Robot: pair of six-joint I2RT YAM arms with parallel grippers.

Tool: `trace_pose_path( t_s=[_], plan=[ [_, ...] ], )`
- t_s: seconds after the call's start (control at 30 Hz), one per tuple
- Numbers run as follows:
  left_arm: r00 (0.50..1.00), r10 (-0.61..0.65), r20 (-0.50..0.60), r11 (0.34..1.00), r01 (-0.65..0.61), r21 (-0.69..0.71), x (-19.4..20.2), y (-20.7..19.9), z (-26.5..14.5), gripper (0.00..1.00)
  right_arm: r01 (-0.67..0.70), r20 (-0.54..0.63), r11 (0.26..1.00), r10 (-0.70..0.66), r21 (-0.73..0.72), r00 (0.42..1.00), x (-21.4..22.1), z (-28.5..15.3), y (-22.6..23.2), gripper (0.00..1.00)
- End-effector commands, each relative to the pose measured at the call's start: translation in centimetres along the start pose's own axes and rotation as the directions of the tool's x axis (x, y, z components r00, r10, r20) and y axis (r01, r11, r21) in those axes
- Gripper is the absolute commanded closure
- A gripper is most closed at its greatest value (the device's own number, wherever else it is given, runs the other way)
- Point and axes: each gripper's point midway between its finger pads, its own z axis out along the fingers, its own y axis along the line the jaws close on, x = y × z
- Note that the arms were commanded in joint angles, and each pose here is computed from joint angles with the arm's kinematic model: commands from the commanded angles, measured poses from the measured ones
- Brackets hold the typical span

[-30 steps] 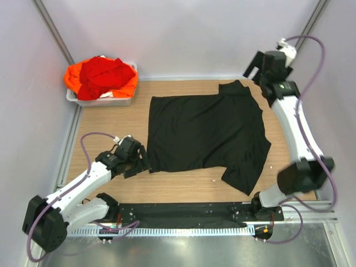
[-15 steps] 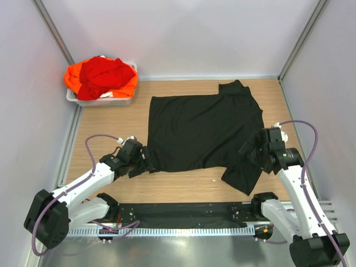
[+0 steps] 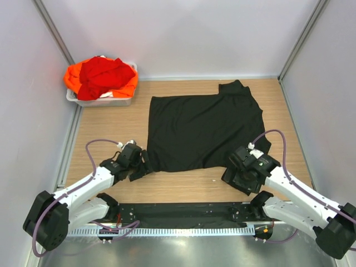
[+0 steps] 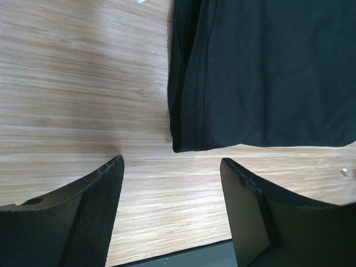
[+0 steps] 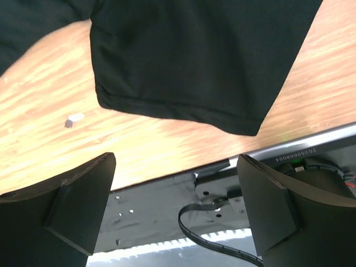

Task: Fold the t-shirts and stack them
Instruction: Flatten the tshirt out, then fold the tshirt

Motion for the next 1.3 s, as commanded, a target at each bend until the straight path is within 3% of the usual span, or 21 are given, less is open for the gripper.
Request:
trace_pose_path(
  t_s=[0.0,0.2,0.33,0.77,1.0,1.07,1.27],
  plan=[
    [1.0,0.002,0.009,0.999,-0.003,0.041,-0.1,-0.7,0.4,0.29,-0.046,0.089,0.999,0.043,0.027,0.995,-1.8,0.2,0.5,0.06],
    [1.0,0.001,0.012,0.999,-0.001,0.052,0.0,-0.7,0.1,0.32,-0.062,0.158,0.994,0.046,0.094,0.986,-3.5,0.6,0.5,0.26],
    [1.0,0.0,0.025,0.998,-0.001,0.058,-0.3,-1.0,-0.5,0.32,-0.038,0.077,0.998,0.034,0.054,0.996,-2.3,3.0,1.9,0.37],
    [0.999,0.014,0.031,1.0,-0.015,0.024,-0.5,-0.3,-1.7,0.32,-0.079,0.04,0.996,0.077,0.04,0.996,-0.7,6.4,0.6,0.55],
    [1.0,-0.003,0.03,1.0,0.003,-0.012,-0.4,0.3,-1.2,0.32,-0.038,0.033,0.999,0.038,0.018,0.999,-0.4,6.4,0.5,0.91],
    [0.999,-0.006,0.036,1.0,0.007,-0.014,-0.7,0.1,-1.0,0.33,-0.013,0.026,1.0,0.013,0.016,1.0,-0.3,6.5,0.5,0.97],
    [0.999,-0.018,0.03,1.0,0.018,-0.021,-1.3,-0.9,0.1,0.34,0.011,0.025,1.0,-0.011,-0.003,1.0,-0.3,6.4,0.9,0.98]
  ],
)
